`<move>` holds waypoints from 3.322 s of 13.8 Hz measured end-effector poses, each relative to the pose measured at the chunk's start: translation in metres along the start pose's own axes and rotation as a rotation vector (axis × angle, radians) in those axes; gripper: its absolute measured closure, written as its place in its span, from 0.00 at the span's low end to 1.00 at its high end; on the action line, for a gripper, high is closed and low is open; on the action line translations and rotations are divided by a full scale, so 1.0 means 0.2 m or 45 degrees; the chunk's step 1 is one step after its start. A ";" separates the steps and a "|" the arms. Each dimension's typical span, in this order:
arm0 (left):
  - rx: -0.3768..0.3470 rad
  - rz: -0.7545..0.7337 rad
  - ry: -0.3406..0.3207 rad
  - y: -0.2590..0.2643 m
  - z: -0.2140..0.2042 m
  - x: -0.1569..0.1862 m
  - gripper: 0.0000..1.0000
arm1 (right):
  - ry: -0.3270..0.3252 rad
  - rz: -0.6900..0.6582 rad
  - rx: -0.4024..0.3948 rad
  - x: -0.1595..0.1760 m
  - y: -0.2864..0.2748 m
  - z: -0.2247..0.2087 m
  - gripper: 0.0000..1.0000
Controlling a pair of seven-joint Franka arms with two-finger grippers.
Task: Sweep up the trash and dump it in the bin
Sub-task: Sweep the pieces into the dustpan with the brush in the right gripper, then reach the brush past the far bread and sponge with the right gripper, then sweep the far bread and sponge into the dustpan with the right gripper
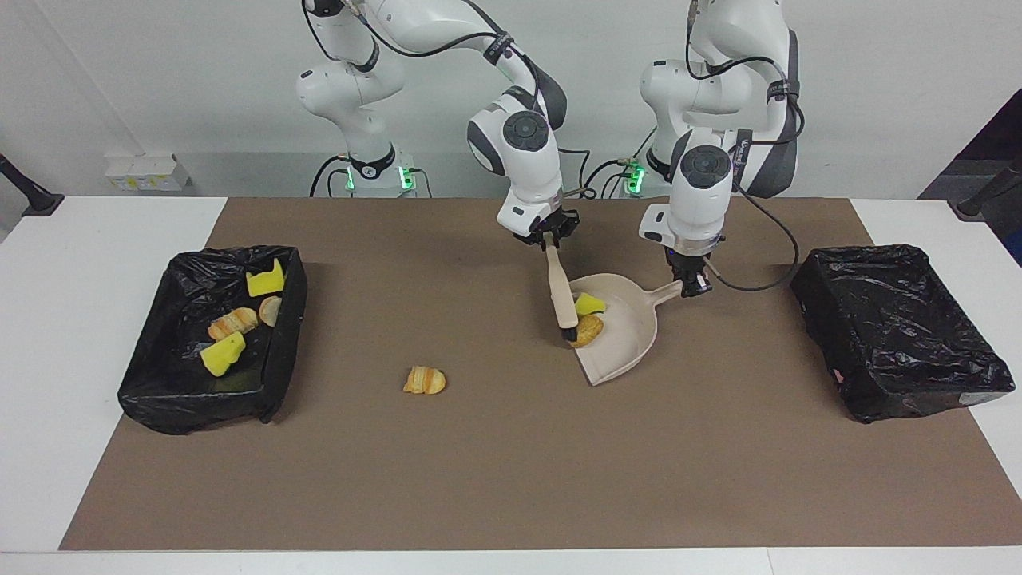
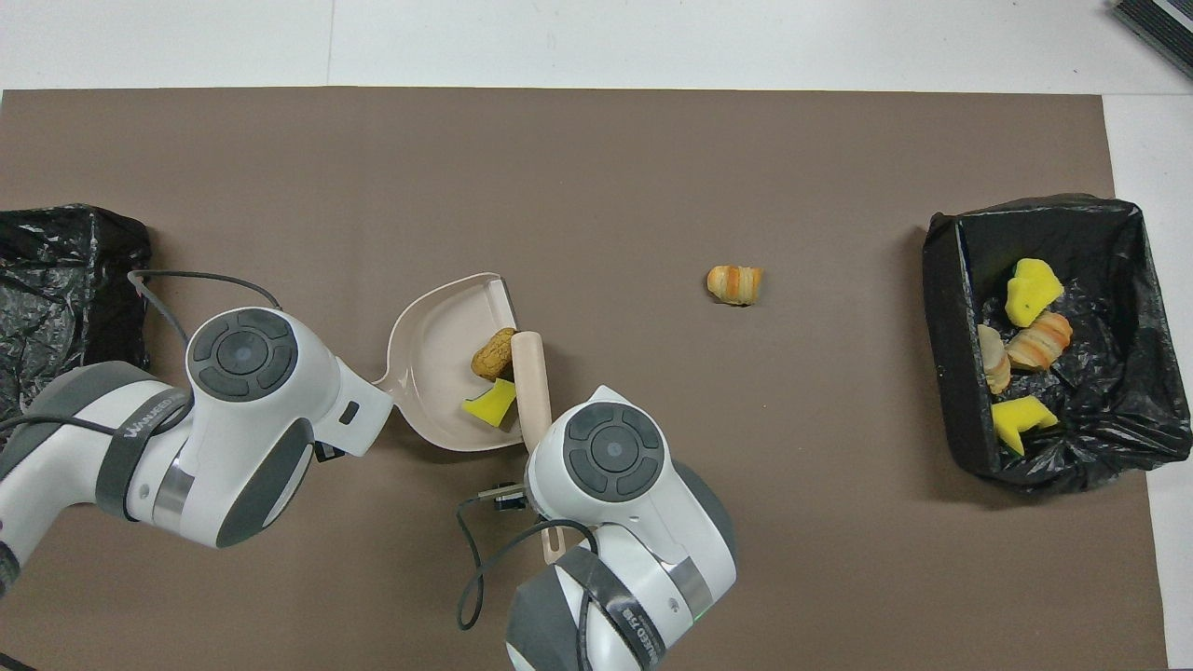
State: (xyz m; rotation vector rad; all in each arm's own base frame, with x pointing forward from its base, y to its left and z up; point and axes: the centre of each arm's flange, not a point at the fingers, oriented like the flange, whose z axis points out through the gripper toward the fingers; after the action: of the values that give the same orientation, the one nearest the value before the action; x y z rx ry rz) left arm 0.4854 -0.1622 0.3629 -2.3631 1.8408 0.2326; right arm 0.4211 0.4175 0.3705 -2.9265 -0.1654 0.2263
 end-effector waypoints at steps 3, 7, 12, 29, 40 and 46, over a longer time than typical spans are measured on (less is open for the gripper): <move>0.001 -0.001 0.001 0.00 0.00 0.00 0.68 | -0.004 0.000 0.014 0.04 -0.01 -0.15 0.74; 0.002 -0.001 0.001 0.00 0.00 0.00 0.68 | 0.022 -0.081 0.035 0.17 0.14 -0.31 0.74; 0.003 -0.003 0.002 0.00 0.00 0.00 0.68 | 0.058 -0.176 -0.039 0.35 0.45 -0.34 0.74; 0.003 -0.010 0.002 0.00 0.00 0.00 0.68 | -0.016 -0.142 -0.252 0.71 1.57 -0.28 0.74; 0.003 -0.023 0.002 0.00 0.00 0.00 0.68 | -0.038 -0.088 -0.087 0.52 0.56 0.08 0.74; 0.003 -0.024 0.002 0.00 0.00 0.00 0.68 | -0.071 -0.003 -0.033 0.28 0.10 0.18 0.74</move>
State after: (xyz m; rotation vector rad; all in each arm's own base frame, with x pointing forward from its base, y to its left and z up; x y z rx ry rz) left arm 0.4855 -0.1630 0.3632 -2.3788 1.8176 0.2261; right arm 0.4716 0.4120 0.3231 -2.9472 -0.1820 0.3080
